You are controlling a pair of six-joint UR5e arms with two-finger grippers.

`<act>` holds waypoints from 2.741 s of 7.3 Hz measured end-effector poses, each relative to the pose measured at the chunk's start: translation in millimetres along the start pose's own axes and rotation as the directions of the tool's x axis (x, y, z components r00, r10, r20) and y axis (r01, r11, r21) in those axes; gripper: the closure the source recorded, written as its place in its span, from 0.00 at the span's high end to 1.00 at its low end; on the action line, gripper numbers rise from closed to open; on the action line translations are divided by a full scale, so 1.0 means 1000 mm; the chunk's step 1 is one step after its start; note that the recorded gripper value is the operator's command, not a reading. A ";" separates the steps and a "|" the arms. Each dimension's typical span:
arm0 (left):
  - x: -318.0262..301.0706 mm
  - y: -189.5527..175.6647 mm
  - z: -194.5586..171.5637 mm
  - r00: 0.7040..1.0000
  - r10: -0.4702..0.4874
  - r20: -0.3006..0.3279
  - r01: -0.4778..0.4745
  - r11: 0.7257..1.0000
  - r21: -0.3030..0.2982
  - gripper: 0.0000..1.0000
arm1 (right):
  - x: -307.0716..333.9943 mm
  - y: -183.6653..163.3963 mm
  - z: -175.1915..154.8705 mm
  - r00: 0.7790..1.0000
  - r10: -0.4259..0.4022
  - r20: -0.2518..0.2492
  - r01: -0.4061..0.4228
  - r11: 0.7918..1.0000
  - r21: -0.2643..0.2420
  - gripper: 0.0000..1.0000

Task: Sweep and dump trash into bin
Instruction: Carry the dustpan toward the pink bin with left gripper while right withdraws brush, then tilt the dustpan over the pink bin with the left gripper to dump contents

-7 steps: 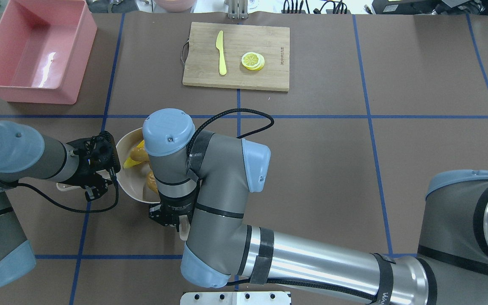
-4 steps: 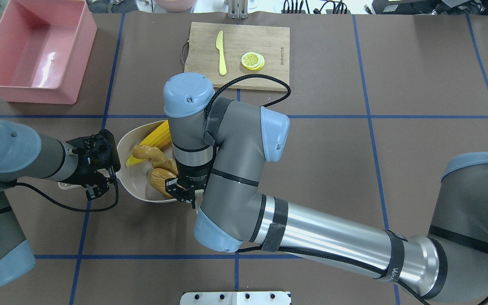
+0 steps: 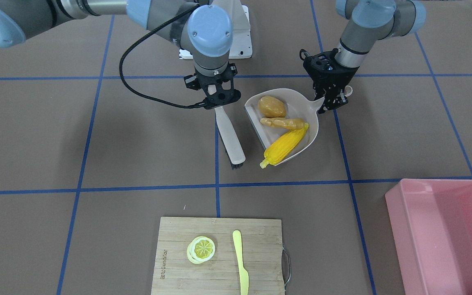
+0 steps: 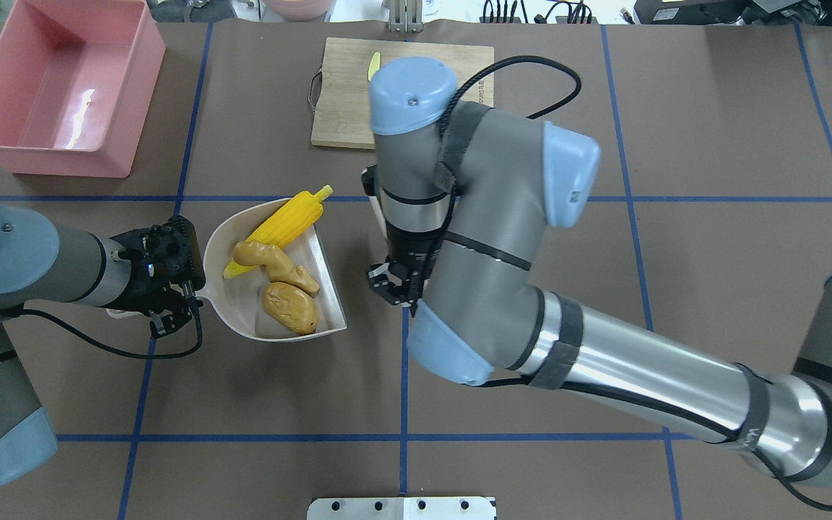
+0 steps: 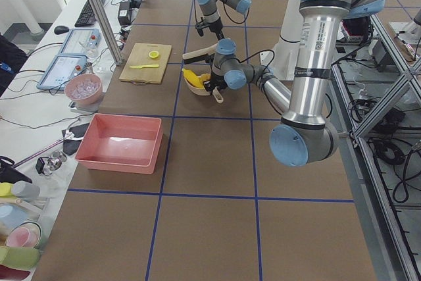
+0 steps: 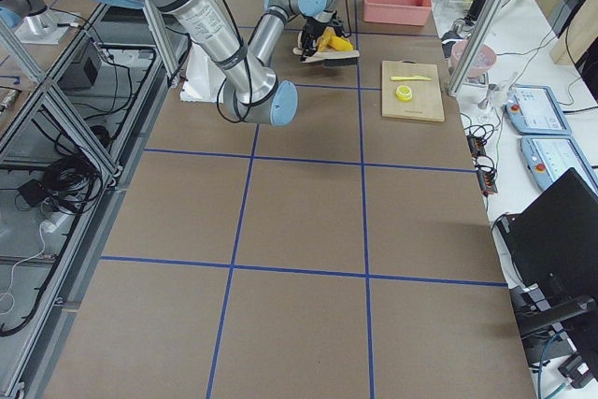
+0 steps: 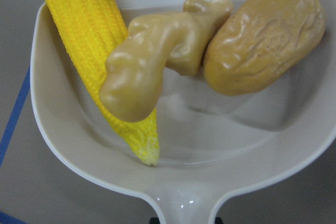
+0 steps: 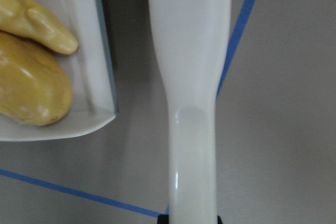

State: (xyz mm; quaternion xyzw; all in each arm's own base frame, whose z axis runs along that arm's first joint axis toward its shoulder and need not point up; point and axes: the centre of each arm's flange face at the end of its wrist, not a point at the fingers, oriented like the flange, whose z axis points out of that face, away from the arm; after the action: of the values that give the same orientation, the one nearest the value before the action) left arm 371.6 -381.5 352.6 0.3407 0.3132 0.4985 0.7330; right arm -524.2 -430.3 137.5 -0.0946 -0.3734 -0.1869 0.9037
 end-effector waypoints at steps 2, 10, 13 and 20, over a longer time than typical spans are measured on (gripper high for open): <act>-0.015 -0.005 -0.021 0.999 0.004 0.039 -0.008 0.996 0.085 0.00 | 0.086 0.008 -0.002 0.998 0.059 -0.029 -0.058 0.998 0.028 0.00; -0.122 0.024 -0.119 0.874 -0.463 0.149 0.386 0.846 0.368 0.00 | 0.485 0.105 0.045 0.938 0.344 0.041 -0.346 0.929 0.129 0.00; -0.130 0.056 -0.120 0.711 -0.700 0.067 0.626 0.674 0.393 0.00 | 0.551 0.164 0.068 0.941 0.331 0.075 -0.338 0.931 0.136 0.00; -0.157 0.109 -0.119 0.506 -0.858 -0.086 0.838 0.466 0.285 0.00 | 0.577 0.223 0.096 0.927 0.353 0.131 -0.361 0.932 0.042 0.00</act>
State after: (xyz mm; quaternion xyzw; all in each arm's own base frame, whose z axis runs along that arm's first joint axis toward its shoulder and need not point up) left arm 172.1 -478.4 392.2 0.2607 0.4845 0.0054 0.8350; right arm -118.7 -351.5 608.3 -0.1424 -0.4099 -0.0011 0.9010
